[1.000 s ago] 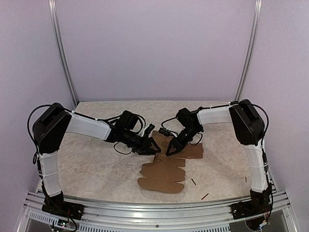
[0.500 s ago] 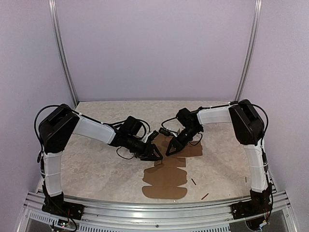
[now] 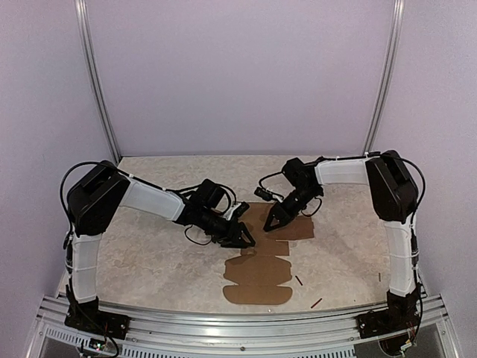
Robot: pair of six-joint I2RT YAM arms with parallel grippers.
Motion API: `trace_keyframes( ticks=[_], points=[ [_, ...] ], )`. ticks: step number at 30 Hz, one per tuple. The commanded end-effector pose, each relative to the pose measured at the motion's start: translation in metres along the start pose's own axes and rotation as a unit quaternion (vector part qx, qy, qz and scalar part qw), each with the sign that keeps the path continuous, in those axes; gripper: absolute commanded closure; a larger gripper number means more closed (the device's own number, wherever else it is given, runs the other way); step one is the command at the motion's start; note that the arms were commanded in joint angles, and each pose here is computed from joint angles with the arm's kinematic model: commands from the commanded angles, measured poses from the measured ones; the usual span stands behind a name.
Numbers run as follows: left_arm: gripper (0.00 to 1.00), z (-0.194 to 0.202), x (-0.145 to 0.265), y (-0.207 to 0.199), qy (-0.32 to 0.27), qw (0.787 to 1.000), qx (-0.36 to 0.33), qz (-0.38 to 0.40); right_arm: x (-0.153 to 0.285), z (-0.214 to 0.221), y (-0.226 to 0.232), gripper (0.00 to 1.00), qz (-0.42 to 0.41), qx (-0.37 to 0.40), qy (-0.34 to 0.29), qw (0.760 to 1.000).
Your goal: Fold the paper box
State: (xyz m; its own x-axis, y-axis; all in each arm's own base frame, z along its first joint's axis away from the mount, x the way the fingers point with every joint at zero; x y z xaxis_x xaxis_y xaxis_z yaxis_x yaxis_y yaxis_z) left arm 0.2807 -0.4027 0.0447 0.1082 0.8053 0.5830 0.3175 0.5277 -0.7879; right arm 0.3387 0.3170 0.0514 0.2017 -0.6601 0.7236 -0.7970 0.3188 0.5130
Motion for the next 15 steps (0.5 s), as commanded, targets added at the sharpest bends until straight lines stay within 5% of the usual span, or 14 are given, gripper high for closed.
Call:
trace_keyframes(
  ticks=[1,15],
  points=[
    [0.56,0.032,-0.017,0.056,0.042,0.993,0.067,-0.087,0.038,0.003,0.013,0.76,0.036,0.016,-0.007,0.999],
    [0.57,0.019,-0.003,0.029,0.006,0.998,0.017,-0.062,0.018,0.019,0.021,0.92,-0.032,-0.014,-0.003,0.999]
  ],
)
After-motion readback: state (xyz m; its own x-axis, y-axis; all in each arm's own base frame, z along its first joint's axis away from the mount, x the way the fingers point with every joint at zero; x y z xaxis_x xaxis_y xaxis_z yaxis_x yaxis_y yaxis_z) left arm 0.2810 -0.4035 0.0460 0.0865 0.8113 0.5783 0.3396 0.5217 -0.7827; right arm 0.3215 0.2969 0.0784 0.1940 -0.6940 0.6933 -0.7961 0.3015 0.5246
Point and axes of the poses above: each gripper's point midway between its finger pads, its own x axis back along the fingers, its own y axis along the line the jaws close on, z = x × y, the point moved 2 cm from there along x, back along the fingers, and after that the axes turned 7 degrees about x, right-handed, at the moved point
